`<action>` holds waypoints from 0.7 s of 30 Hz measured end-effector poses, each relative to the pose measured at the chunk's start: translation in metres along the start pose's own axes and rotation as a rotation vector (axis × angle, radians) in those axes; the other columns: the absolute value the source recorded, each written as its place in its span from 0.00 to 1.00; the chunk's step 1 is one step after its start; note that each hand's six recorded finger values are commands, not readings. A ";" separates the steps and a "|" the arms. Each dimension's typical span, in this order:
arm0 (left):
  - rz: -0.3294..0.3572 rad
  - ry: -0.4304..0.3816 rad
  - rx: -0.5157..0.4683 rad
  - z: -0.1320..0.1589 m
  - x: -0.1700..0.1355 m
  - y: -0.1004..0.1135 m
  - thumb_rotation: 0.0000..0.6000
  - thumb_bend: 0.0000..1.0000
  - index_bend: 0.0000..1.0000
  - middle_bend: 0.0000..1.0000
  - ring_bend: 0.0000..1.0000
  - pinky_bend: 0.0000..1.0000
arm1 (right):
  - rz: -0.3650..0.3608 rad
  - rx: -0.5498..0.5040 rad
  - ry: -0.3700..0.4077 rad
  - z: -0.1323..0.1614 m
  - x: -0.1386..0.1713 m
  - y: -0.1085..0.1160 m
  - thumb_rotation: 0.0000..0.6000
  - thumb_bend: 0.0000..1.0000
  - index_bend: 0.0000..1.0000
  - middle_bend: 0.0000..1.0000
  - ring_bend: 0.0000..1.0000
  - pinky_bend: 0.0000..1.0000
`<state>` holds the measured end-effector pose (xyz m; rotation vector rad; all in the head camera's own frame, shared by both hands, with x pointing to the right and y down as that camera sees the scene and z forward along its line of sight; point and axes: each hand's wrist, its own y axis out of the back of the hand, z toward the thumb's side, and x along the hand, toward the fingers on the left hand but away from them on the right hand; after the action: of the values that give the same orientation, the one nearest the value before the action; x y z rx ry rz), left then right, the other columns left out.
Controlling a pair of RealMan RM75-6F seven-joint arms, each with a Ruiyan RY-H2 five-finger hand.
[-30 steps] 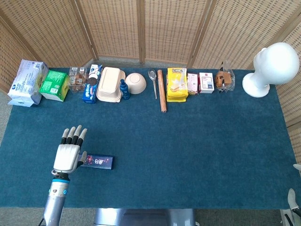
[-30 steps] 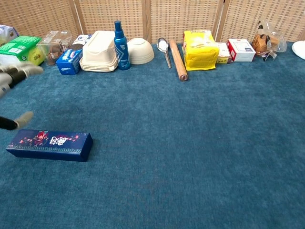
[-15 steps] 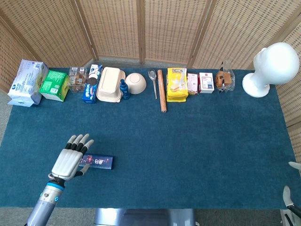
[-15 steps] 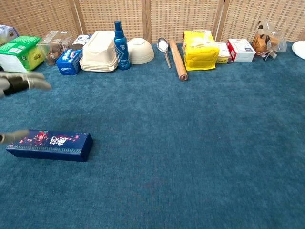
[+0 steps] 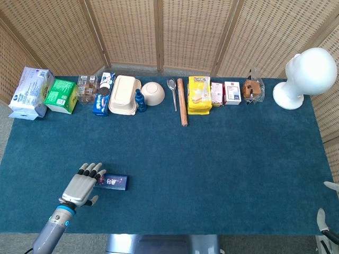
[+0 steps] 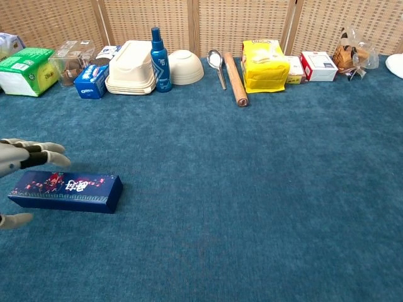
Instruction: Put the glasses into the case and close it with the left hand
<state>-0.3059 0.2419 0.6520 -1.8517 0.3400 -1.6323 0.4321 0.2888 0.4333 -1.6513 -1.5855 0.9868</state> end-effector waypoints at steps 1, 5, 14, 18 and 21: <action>-0.004 -0.003 0.007 0.002 0.002 0.000 0.89 0.28 0.11 0.00 0.00 0.00 | -0.001 0.001 -0.002 0.000 0.000 0.000 1.00 0.47 0.00 0.29 0.10 0.14; -0.010 -0.009 0.013 0.012 0.010 0.000 0.89 0.28 0.11 0.00 0.00 0.00 | -0.004 0.006 -0.014 -0.003 0.001 0.002 1.00 0.47 0.00 0.29 0.10 0.14; 0.017 0.000 0.046 0.026 0.030 0.007 0.88 0.28 0.22 0.00 0.00 0.00 | -0.015 0.018 -0.040 -0.008 0.003 0.006 1.00 0.47 0.00 0.29 0.10 0.15; 0.035 0.013 0.069 0.028 0.037 0.011 0.89 0.30 0.35 0.00 0.00 0.00 | -0.020 0.022 -0.045 -0.009 0.002 0.007 1.00 0.47 0.00 0.29 0.10 0.15; 0.032 0.018 0.081 0.029 0.040 0.012 0.89 0.31 0.43 0.00 0.00 0.00 | -0.023 0.026 -0.051 -0.009 0.002 0.008 1.00 0.47 0.01 0.29 0.10 0.15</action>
<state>-0.2675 0.2179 0.6760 -1.7634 0.3052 -1.6179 0.4440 0.2911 0.4314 -1.5983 -1.6151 1.0410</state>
